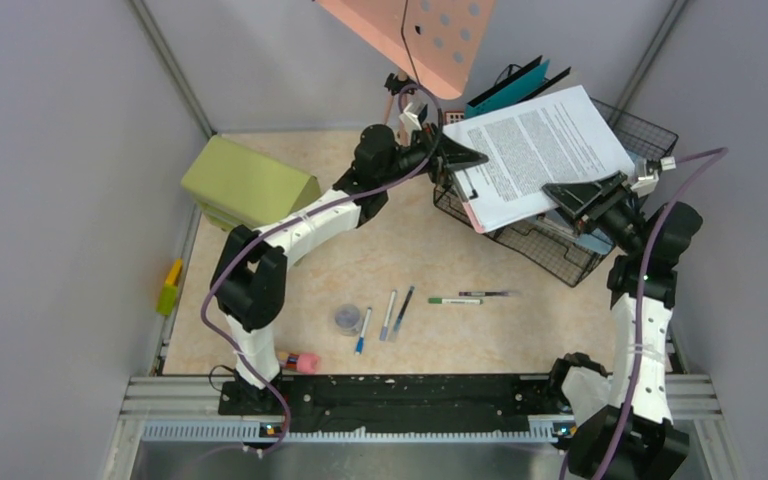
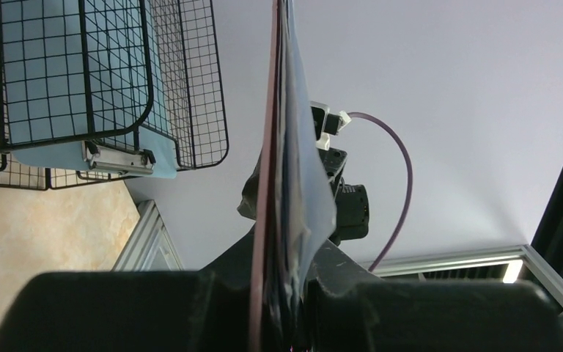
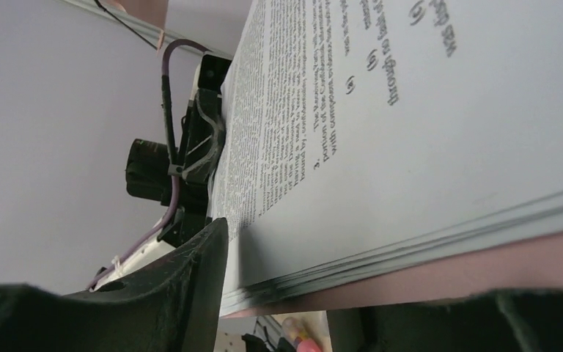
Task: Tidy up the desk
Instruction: Place the folder in the storage box.
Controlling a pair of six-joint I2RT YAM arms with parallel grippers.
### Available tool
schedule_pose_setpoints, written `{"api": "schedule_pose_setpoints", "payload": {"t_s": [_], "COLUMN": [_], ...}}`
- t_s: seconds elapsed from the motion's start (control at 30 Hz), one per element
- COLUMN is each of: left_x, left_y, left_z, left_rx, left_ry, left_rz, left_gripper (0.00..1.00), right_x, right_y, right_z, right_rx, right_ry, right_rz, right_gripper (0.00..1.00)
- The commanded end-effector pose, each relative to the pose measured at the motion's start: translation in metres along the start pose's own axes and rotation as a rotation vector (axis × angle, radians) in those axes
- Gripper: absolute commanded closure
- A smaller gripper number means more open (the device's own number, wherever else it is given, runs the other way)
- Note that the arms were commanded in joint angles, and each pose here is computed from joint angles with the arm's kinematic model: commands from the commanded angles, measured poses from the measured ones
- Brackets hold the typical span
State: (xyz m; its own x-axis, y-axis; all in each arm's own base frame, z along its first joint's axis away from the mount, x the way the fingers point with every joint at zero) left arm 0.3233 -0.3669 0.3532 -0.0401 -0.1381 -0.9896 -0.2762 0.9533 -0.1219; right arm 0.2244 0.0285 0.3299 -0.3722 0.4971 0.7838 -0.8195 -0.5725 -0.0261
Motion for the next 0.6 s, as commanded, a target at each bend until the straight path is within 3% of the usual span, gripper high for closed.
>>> {"api": "schedule_pose_setpoints", "payload": {"t_s": [0.0, 0.17, 0.33, 0.47, 0.57], "left_x": [-0.027, -0.012, -0.004, -0.006, -0.009], "left_y": [-0.008, -0.013, -0.009, -0.008, -0.007], "left_z": [-0.022, -0.032, -0.029, -0.029, -0.030], "left_rx": [0.075, 0.100, 0.094, 0.105, 0.113], "left_ry": [-0.088, -0.092, -0.096, -0.134, -0.168], "left_rz": [-0.121, -0.091, -0.075, -0.043, -0.017], "left_gripper": [1.00, 1.00, 0.89, 0.72, 0.53], "right_x": [0.015, 0.021, 0.032, 0.040, 0.044], "right_y": [-0.001, 0.001, 0.010, 0.024, 0.030], "right_z": [0.009, 0.021, 0.032, 0.040, 0.044], "right_rx": [-0.069, -0.121, -0.152, -0.146, -0.102], "right_ry": [0.041, 0.040, 0.057, 0.080, 0.057], "right_rz": [0.055, 0.045, 0.020, -0.058, -0.100], "right_gripper": [0.60, 1.00, 1.00, 1.00, 1.00]}}
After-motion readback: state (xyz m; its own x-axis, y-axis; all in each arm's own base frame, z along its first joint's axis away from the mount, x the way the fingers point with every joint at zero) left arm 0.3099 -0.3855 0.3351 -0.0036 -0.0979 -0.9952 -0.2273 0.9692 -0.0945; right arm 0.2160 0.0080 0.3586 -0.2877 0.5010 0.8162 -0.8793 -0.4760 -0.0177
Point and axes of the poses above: each gripper's point midway between its finger pads, its own y axis back along the fingers, its own x axis along the line the jaws close on, z = x × y, the point moved 7 cm from there along y, back along the fingers, and after that the axes turned 11 degrees about y, right-handed, at the moved point
